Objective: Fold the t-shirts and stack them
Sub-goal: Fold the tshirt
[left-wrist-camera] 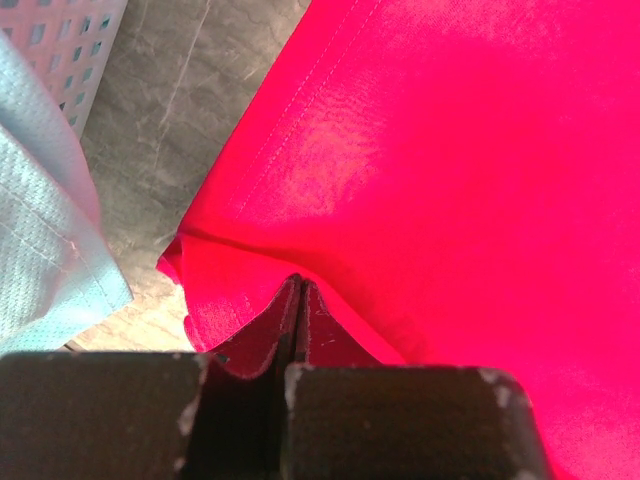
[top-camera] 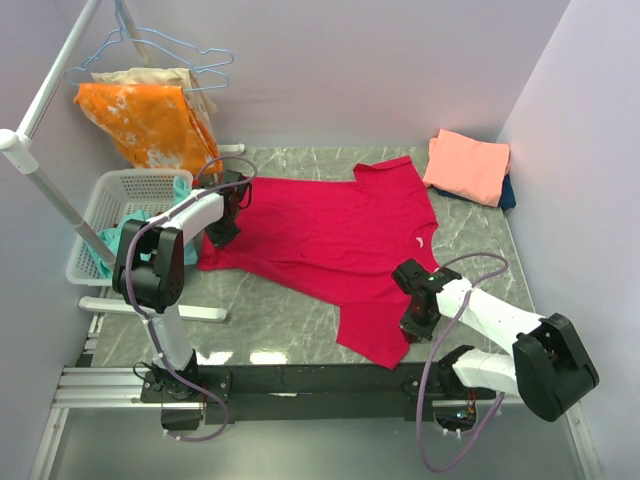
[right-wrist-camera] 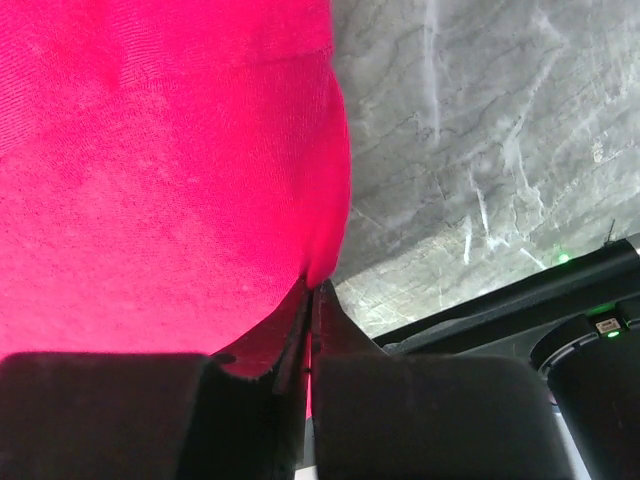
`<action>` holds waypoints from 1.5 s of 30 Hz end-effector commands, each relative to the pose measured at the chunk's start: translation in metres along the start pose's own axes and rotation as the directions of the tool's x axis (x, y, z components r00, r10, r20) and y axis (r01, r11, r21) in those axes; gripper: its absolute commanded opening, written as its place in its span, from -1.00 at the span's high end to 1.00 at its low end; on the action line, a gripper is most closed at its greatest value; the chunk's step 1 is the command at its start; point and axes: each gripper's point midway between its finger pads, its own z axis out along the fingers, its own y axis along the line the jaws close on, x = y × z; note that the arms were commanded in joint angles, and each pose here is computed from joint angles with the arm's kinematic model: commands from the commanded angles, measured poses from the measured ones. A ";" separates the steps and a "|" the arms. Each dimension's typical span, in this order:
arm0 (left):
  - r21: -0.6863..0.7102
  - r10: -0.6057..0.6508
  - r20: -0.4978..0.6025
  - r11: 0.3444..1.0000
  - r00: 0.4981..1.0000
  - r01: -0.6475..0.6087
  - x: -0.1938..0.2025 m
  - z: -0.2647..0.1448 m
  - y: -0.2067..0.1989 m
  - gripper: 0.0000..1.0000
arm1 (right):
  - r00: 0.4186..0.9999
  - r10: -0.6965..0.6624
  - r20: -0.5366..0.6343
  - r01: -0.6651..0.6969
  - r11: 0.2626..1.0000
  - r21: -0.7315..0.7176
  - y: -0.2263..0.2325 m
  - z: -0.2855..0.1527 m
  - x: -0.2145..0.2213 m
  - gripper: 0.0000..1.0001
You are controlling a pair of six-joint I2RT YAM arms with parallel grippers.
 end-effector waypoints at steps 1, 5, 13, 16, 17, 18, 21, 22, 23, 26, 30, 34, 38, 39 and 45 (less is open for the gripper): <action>0.025 -0.011 0.021 1.000 1.000 0.011 -0.008 -0.011 0.001 0.98 | 0.999 0.012 0.050 -0.014 0.999 0.032 -0.006 -0.007 -0.008 1.00; 0.040 -0.023 0.017 0.999 1.000 0.022 -0.003 -0.022 0.009 0.98 | 0.993 0.043 0.113 -0.045 0.999 0.022 -0.005 -0.030 -0.022 1.00; 0.029 -0.015 -0.002 0.999 1.000 0.015 0.025 -0.037 0.036 0.98 | 0.983 0.073 0.170 -0.074 0.997 -0.002 -0.009 -0.059 -0.032 1.00; 0.041 -0.013 -0.002 0.999 1.000 0.014 0.032 -0.049 0.044 0.98 | 0.981 0.084 0.178 -0.084 0.996 -0.007 -0.011 -0.063 -0.033 1.00; 0.035 -0.008 -0.002 0.999 1.000 0.008 0.035 -0.051 0.047 0.98 | 0.979 0.090 0.182 -0.089 0.996 -0.013 -0.013 -0.066 -0.033 1.00; 0.030 -0.008 -0.003 1.000 1.000 0.008 0.039 -0.053 0.050 0.98 | 0.976 0.097 0.194 -0.096 0.995 -0.015 -0.014 -0.067 -0.035 1.00; 0.036 -0.002 0.002 0.999 1.000 0.002 0.046 -0.063 0.054 0.98 | 0.969 0.112 0.221 -0.110 0.994 -0.020 -0.019 -0.073 -0.038 1.00; 0.047 0.003 0.006 0.999 1.000 -0.003 0.048 -0.068 0.053 0.98 | 0.967 0.116 0.228 -0.114 0.993 -0.021 -0.019 -0.074 -0.040 1.00; 0.046 0.010 0.002 0.999 1.000 -0.010 0.051 -0.070 0.055 0.98 | 0.966 0.118 0.231 -0.118 0.993 -0.013 -0.022 -0.076 -0.040 1.00; 0.052 0.019 0.005 0.998 1.000 -0.019 0.057 -0.078 0.058 0.98 | 0.962 0.123 0.244 -0.125 0.992 -0.010 -0.025 -0.079 -0.041 1.00; 0.056 0.003 0.005 0.998 1.000 -0.003 0.062 -0.085 0.062 0.98 | 0.953 0.149 0.264 -0.147 0.989 -0.029 -0.029 -0.084 -0.043 1.00; 0.047 -0.001 0.011 0.999 1.000 0.000 0.066 -0.089 0.069 0.98 | 0.945 0.158 0.288 -0.151 0.988 -0.045 -0.030 -0.090 -0.047 1.00; 0.038 -0.013 0.022 0.999 1.000 0.012 0.063 -0.090 0.070 0.98 | 0.939 0.162 0.303 -0.147 0.987 -0.071 -0.022 -0.093 -0.053 1.00; 0.038 -0.014 0.026 0.999 1.000 0.013 0.062 -0.089 0.069 0.98 | 0.938 0.155 0.309 -0.140 0.988 -0.073 -0.019 -0.093 -0.056 1.00; 0.030 -0.011 0.066 1.000 0.998 0.009 0.039 -0.084 0.044 0.98 | 0.932 0.141 0.335 -0.119 0.989 -0.087 0.007 -0.092 -0.077 1.00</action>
